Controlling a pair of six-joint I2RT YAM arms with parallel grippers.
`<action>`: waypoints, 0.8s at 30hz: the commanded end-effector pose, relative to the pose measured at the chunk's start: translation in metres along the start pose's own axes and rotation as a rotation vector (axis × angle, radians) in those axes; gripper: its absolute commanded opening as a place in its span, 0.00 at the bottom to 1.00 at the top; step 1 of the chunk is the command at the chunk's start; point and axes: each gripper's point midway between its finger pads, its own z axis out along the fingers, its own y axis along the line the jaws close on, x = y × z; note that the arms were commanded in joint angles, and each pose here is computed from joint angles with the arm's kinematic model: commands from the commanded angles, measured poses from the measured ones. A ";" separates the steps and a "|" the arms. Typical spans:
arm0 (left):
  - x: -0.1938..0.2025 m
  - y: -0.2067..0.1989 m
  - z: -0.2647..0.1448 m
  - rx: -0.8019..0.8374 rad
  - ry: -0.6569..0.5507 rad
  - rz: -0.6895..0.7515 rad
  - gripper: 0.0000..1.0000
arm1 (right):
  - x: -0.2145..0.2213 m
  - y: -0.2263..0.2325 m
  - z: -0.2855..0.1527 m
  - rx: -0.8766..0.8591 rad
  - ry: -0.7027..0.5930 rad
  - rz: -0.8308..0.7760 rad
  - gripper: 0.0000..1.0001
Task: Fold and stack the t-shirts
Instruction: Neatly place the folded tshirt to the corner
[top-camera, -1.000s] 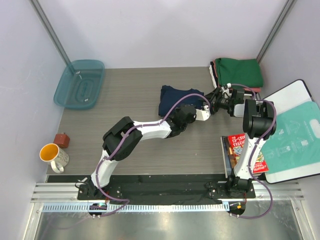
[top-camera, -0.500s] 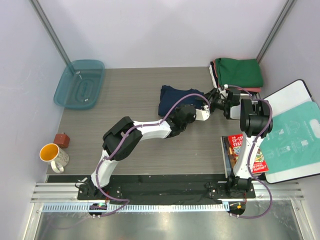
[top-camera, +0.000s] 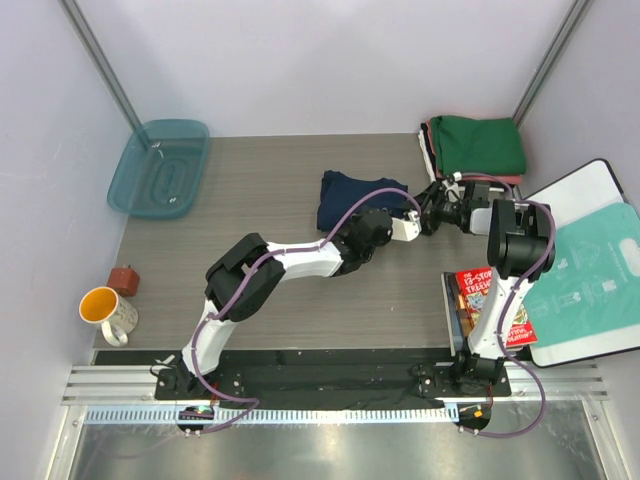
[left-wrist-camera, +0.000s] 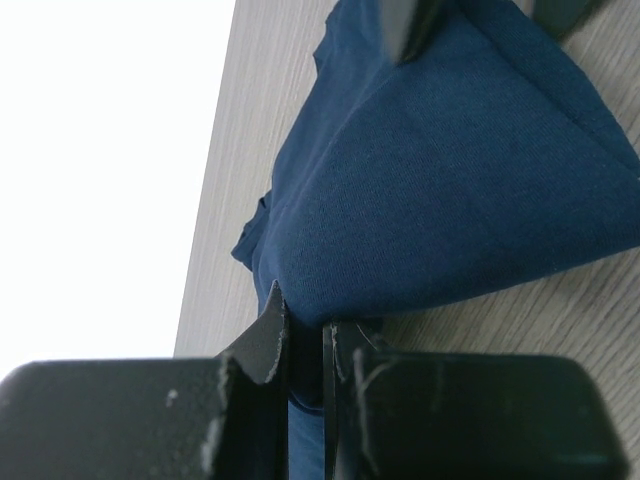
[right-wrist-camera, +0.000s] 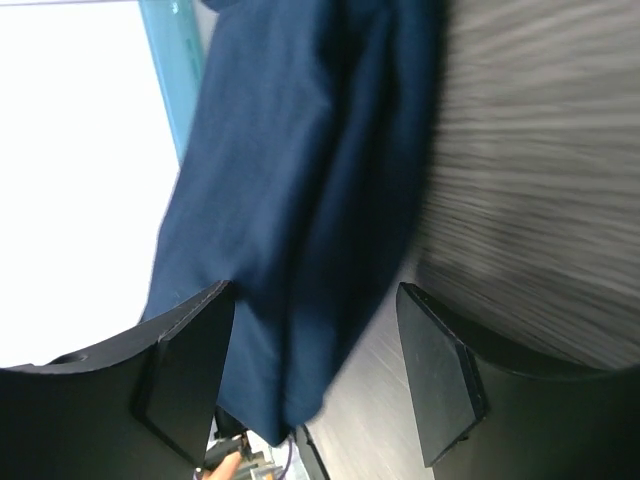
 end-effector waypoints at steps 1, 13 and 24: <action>-0.030 0.047 -0.003 -0.130 -0.083 -0.068 0.00 | -0.003 0.007 -0.015 0.010 -0.006 -0.067 0.72; -0.034 0.055 -0.001 -0.144 -0.091 -0.068 0.00 | -0.012 -0.014 0.001 0.008 -0.048 -0.030 0.72; -0.039 0.077 -0.003 -0.190 -0.099 -0.078 0.00 | -0.011 -0.012 0.020 -0.016 -0.048 -0.024 0.73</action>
